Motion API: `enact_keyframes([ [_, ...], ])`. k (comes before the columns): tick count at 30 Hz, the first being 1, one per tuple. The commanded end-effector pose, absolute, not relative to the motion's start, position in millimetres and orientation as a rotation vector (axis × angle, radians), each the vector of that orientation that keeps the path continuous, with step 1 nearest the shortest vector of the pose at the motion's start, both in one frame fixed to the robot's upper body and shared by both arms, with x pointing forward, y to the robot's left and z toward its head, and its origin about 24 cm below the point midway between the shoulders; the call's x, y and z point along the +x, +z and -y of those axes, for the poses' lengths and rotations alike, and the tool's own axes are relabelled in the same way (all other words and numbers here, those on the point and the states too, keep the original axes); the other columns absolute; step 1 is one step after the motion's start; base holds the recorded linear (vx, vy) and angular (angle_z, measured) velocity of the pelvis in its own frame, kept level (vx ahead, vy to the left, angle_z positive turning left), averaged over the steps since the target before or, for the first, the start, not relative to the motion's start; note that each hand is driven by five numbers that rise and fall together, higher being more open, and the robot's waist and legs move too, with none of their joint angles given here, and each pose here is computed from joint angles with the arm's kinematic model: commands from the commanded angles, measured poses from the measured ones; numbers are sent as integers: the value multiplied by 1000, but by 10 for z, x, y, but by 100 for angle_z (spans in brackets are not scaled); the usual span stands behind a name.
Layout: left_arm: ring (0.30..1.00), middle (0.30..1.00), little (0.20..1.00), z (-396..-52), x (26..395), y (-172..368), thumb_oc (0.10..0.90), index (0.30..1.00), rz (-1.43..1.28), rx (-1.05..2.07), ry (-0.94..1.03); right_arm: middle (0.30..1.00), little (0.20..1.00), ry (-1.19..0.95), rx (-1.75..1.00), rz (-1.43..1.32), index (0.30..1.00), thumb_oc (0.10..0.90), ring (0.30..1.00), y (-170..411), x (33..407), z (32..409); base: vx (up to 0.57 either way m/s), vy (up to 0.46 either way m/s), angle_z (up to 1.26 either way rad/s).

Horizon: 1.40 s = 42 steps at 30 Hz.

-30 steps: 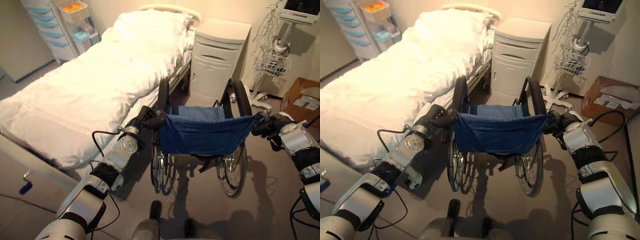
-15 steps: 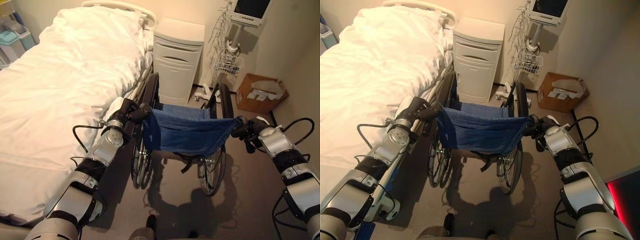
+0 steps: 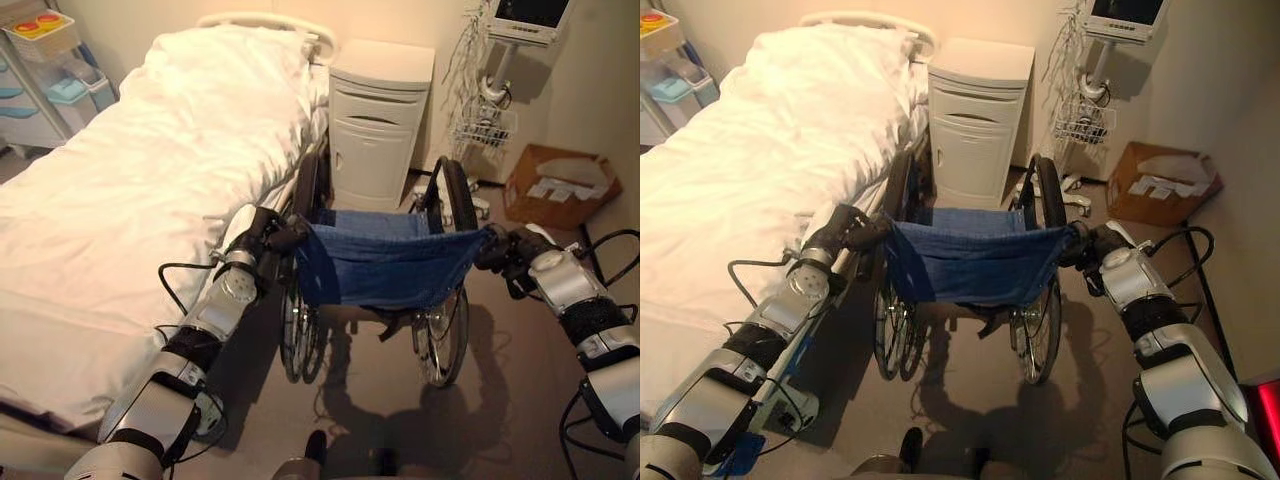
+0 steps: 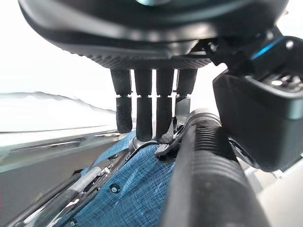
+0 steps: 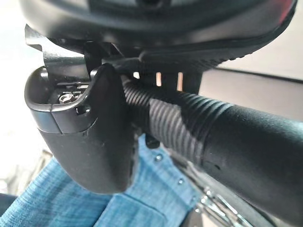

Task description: Push the wheelchair next to the bed

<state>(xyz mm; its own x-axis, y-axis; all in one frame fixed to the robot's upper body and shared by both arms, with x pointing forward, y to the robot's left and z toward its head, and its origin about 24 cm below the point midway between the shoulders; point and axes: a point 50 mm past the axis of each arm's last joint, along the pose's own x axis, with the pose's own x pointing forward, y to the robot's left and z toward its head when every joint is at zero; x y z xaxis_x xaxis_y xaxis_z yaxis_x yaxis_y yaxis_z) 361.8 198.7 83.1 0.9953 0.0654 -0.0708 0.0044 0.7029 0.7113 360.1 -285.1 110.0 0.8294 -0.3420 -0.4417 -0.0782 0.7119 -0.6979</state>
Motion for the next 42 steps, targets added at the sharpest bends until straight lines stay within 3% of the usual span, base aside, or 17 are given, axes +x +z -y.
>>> enact_keyframes([
  [1,300,300,300,-2030,3439,408,400,300,-267,916,-58,300,300,20,-723,-451,300,400,300,1203,3753,2456,193,-89,12],
  [8,300,300,300,-1988,3382,281,400,300,-281,914,-83,300,300,-6,-715,-482,300,400,300,1130,3728,2523,207,-19,44],
  [37,300,300,300,-2263,3301,230,400,300,-364,918,-10,300,300,18,-675,-392,300,400,300,1061,3771,2309,73,103,-19],
  [38,300,300,300,-2263,3297,226,400,300,-366,914,-10,345,345,18,-673,-391,345,430,345,1064,3771,2309,0,0,0],
  [39,300,300,300,-2260,3286,215,400,300,-373,900,-4,900,900,26,-660,-384,900,800,900,1075,3769,2302,0,0,0],
  [40,324,324,324,-2266,3275,203,416,324,-376,893,-2,900,900,31,-651,-380,900,800,900,1084,3768,2300,0,0,0],
  [41,568,568,568,-2276,3258,182,579,568,-387,886,-4,900,900,32,-638,-375,900,800,900,1087,3765,2296,0,0,0],
  [42,900,900,900,-2285,3241,160,800,900,-400,877,-5,900,900,29,-630,-369,900,800,900,1103,3766,2297,0,0,0],
])
